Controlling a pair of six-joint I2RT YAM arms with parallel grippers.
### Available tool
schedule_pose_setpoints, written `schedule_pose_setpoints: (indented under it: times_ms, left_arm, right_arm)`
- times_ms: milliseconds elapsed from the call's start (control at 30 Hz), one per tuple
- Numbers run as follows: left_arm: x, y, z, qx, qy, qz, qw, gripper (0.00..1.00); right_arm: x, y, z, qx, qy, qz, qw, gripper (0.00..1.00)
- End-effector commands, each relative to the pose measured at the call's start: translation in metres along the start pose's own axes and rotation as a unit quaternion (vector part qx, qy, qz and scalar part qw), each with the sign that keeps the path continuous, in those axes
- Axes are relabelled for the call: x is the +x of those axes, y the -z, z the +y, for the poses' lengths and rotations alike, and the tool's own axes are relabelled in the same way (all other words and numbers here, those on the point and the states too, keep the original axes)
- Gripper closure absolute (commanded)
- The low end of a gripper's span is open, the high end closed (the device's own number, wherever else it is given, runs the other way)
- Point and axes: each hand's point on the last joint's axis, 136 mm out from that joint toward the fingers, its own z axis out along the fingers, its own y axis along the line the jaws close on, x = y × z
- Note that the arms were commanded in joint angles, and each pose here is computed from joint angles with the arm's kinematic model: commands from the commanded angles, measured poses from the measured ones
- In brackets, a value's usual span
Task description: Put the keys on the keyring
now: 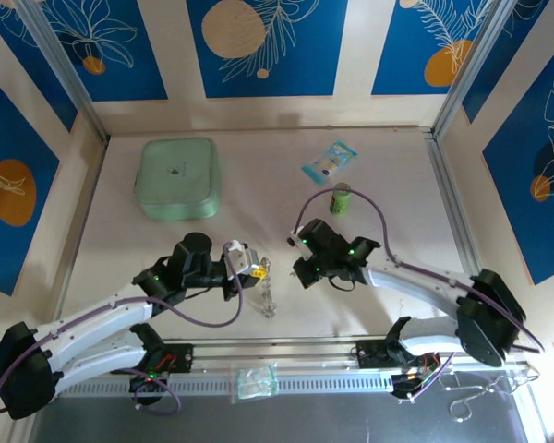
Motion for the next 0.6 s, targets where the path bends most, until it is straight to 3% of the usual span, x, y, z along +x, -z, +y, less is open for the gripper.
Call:
schedule_pose_setpoints:
  times_ms: [0,233,567]
  left_arm:
    - [-0.007,0.002,0.003,-0.016,-0.036,-0.011,0.999,1.0]
    - [0.0,-0.002,0.005,-0.014,-0.037,0.012,0.999,1.0]
    - [-0.001,-0.003,0.003,-0.007,-0.032,0.01,0.999,1.0]
  right_arm:
    - [-0.022,0.017,0.021,-0.059,0.084,-0.066,0.992,1.0]
    - [-0.039,0.057,0.045,-0.105,0.198,-0.153,0.963,1.0]
    - [-0.032,0.059,0.073,-0.182,0.209,-0.111,0.954,1.0]
